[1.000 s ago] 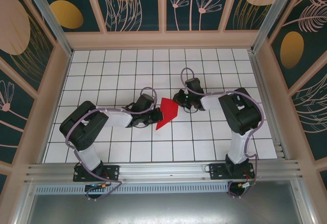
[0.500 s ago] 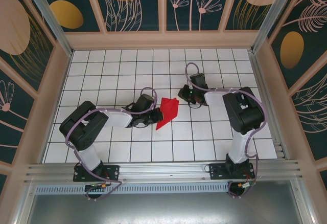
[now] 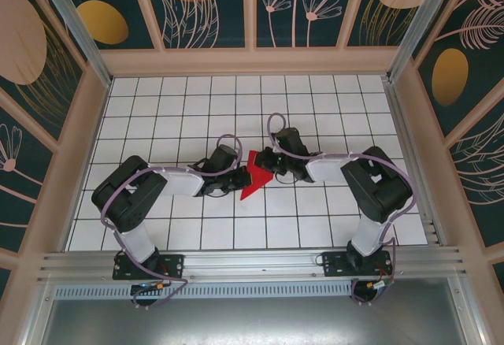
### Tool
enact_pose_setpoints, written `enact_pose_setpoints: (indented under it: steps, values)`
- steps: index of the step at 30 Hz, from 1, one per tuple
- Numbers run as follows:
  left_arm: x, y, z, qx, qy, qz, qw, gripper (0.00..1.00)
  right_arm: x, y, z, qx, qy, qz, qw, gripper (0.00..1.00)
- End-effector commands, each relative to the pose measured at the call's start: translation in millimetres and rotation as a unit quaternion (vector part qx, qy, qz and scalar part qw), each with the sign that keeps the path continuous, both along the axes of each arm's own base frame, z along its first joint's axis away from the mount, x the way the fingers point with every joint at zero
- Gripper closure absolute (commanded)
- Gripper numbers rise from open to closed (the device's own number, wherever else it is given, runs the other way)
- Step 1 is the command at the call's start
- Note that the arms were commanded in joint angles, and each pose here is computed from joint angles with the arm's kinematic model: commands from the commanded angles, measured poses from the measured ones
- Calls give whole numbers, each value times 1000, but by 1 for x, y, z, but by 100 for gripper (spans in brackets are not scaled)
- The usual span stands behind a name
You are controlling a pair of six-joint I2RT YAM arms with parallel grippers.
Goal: Fold a paper plane with a square sheet of paper (pick it up from the middle)
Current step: Fourth fold the wing at the center of the table.
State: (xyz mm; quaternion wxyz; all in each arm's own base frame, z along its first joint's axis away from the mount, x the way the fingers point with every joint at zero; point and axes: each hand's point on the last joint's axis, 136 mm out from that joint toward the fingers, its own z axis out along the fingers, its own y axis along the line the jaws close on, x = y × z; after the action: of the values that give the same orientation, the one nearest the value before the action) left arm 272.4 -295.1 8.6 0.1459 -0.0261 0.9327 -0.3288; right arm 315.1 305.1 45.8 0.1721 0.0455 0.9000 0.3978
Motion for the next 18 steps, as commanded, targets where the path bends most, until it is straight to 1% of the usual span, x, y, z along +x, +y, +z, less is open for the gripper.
enact_pose_setpoints:
  steps: [1, 6, 9, 12, 15, 18]
  values:
    - [-67, 75, -77, 168, 132, 7, 977, 100, -1, -3, -21, 3, 18, -10, 1000, 92]
    - [-70, 78, -79, 174, 134, 8, 975, 100, 9, -26, -48, -37, 35, -42, 998, 92]
    - [-73, 81, -81, 178, 137, 7, 974, 100, 21, -40, -51, -59, 29, -61, 996, 92]
    - [-75, 83, -83, 181, 138, 8, 974, 100, 37, -59, -50, -58, 31, -88, 994, 92]
    - [-76, 85, -83, 184, 139, 7, 973, 100, 49, -67, -47, -66, 30, -96, 993, 92]
    - [-76, 86, -82, 185, 137, 9, 973, 100, 57, -73, -48, -88, 31, -102, 990, 92]
